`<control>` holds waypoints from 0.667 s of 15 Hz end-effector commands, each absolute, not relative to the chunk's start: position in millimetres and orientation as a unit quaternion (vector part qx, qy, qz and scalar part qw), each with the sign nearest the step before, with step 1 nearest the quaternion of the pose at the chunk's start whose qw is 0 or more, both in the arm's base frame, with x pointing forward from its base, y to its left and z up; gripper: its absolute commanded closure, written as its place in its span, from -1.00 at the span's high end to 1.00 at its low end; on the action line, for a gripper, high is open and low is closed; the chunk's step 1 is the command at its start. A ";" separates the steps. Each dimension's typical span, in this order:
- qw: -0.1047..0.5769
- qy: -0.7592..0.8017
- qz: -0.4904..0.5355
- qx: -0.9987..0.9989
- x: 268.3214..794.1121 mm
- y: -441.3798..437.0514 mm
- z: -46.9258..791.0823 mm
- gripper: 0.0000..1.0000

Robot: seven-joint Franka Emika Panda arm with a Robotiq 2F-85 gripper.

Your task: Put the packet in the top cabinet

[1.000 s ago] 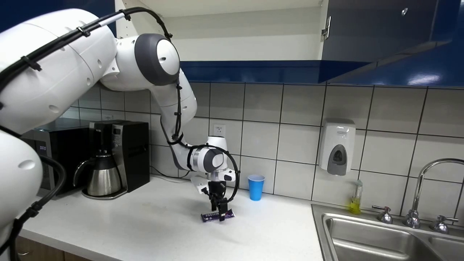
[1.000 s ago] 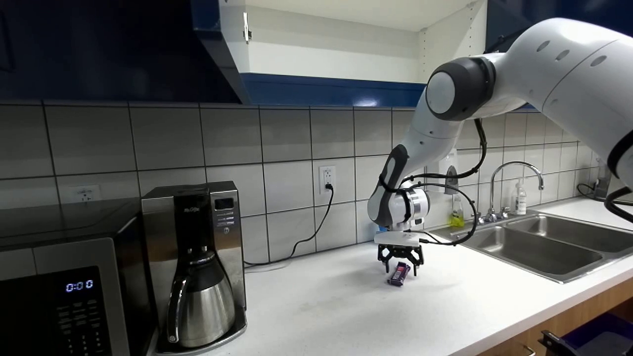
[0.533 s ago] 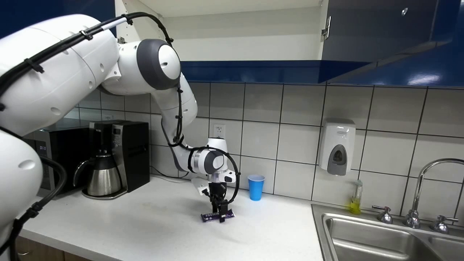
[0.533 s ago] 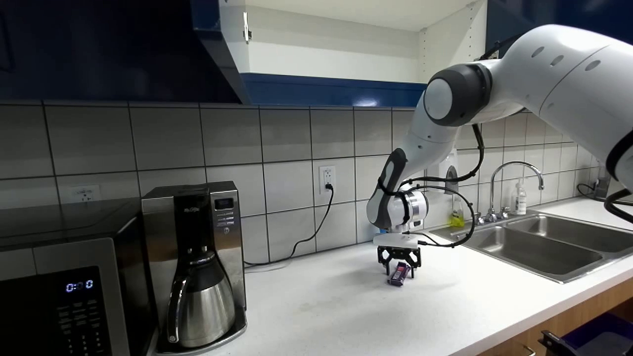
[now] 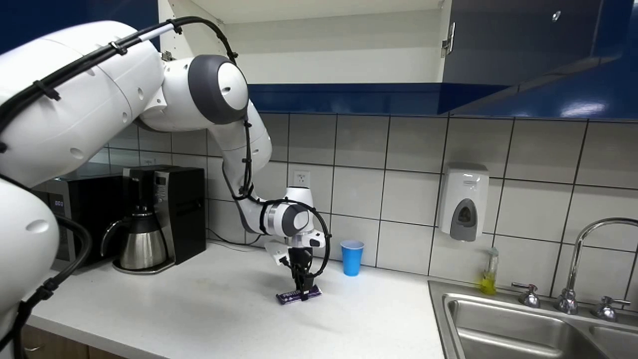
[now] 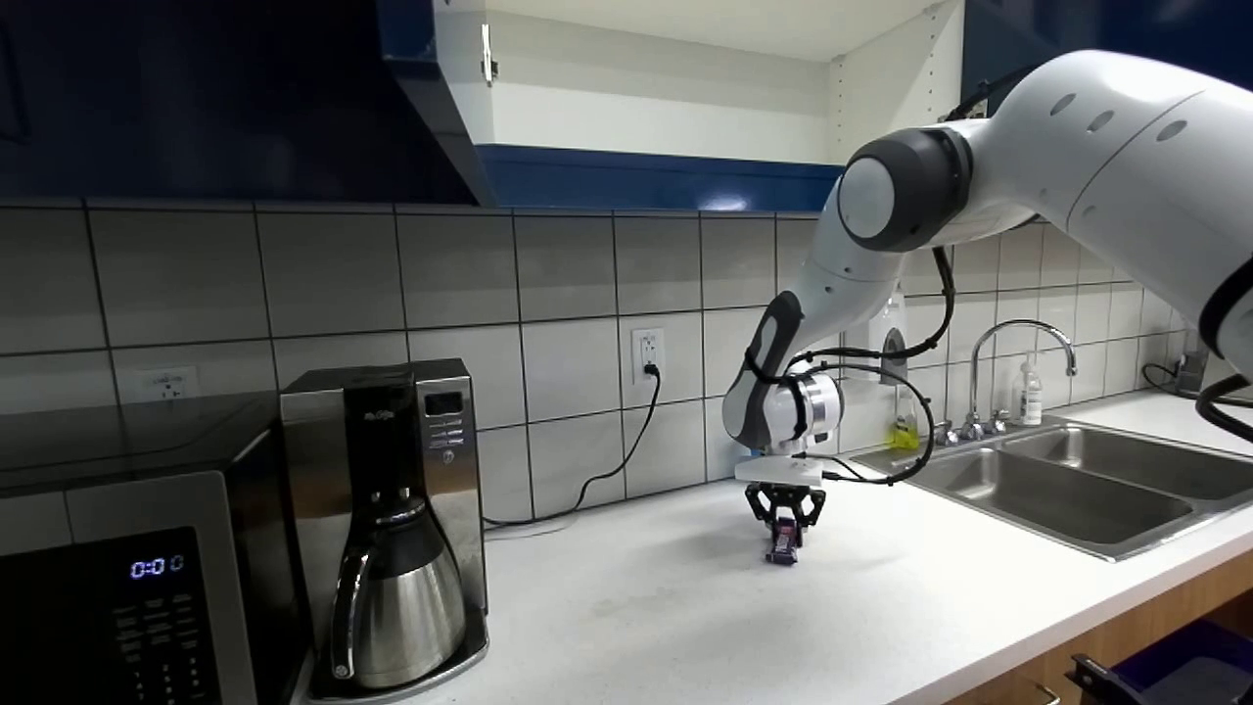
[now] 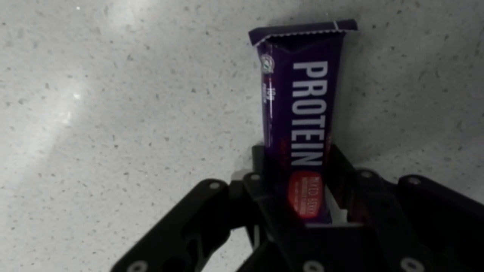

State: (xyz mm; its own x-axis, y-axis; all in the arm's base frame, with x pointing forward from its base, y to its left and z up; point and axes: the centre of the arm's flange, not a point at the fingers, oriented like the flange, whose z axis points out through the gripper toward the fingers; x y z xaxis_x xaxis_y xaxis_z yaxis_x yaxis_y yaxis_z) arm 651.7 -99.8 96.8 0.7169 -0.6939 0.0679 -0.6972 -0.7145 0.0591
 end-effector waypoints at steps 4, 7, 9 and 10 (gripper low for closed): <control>0.045 -0.384 0.019 0.922 655.6 -103.2 97.6 -0.68; 0.047 -0.376 0.016 0.925 655.0 -101.2 104.4 -0.68; 0.047 -0.372 0.018 0.927 654.5 -100.4 111.5 -0.68; 0.046 -0.369 0.019 0.928 654.2 -100.3 115.9 -0.68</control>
